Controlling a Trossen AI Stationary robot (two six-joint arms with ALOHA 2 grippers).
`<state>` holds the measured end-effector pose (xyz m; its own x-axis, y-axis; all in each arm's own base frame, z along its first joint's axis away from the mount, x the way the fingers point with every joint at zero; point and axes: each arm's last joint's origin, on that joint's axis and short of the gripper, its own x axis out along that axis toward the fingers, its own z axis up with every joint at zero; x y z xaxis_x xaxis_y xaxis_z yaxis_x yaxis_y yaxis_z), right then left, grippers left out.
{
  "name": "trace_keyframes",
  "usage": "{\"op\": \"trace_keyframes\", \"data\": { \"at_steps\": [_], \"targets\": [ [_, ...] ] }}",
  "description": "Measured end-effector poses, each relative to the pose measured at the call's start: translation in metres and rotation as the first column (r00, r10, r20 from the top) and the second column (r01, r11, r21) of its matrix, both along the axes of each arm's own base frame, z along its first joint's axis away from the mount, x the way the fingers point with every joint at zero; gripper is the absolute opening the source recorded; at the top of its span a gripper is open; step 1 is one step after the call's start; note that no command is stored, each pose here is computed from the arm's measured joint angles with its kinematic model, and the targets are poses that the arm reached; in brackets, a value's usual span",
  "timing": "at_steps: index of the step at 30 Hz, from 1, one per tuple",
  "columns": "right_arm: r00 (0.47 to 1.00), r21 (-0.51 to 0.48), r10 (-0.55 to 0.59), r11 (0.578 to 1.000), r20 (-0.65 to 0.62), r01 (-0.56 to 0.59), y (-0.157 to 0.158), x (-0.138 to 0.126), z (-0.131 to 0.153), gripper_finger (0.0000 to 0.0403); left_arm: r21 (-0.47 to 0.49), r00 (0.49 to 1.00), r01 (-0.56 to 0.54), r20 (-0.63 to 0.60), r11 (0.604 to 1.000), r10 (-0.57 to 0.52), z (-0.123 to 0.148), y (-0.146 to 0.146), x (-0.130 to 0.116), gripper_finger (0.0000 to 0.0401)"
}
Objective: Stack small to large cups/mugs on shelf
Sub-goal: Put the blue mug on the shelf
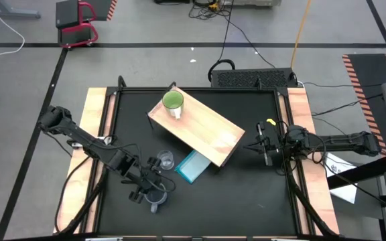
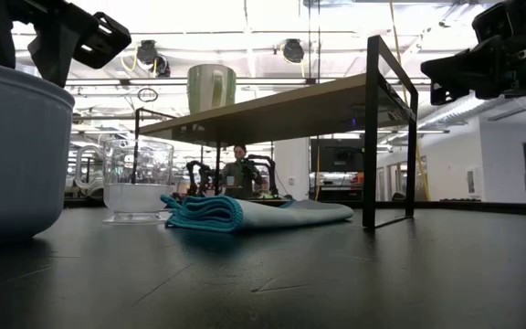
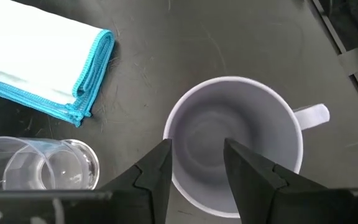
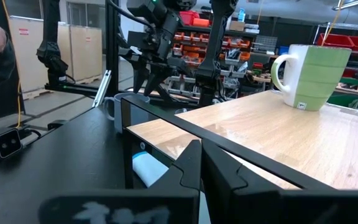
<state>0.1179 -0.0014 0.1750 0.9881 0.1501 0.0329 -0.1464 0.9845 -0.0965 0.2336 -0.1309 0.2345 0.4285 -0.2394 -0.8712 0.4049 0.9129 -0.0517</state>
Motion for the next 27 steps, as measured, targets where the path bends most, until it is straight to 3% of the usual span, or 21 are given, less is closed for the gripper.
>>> {"op": "trace_keyframes", "data": {
  "at_steps": [27],
  "targets": [
    [1.0,0.018,0.002,1.0,-0.003,-0.002,0.0,0.0,0.0,0.0,0.073,1.0,0.026,-0.019,0.997,-0.024,-0.015,-0.002,0.009,0.0147]
  ]
}}
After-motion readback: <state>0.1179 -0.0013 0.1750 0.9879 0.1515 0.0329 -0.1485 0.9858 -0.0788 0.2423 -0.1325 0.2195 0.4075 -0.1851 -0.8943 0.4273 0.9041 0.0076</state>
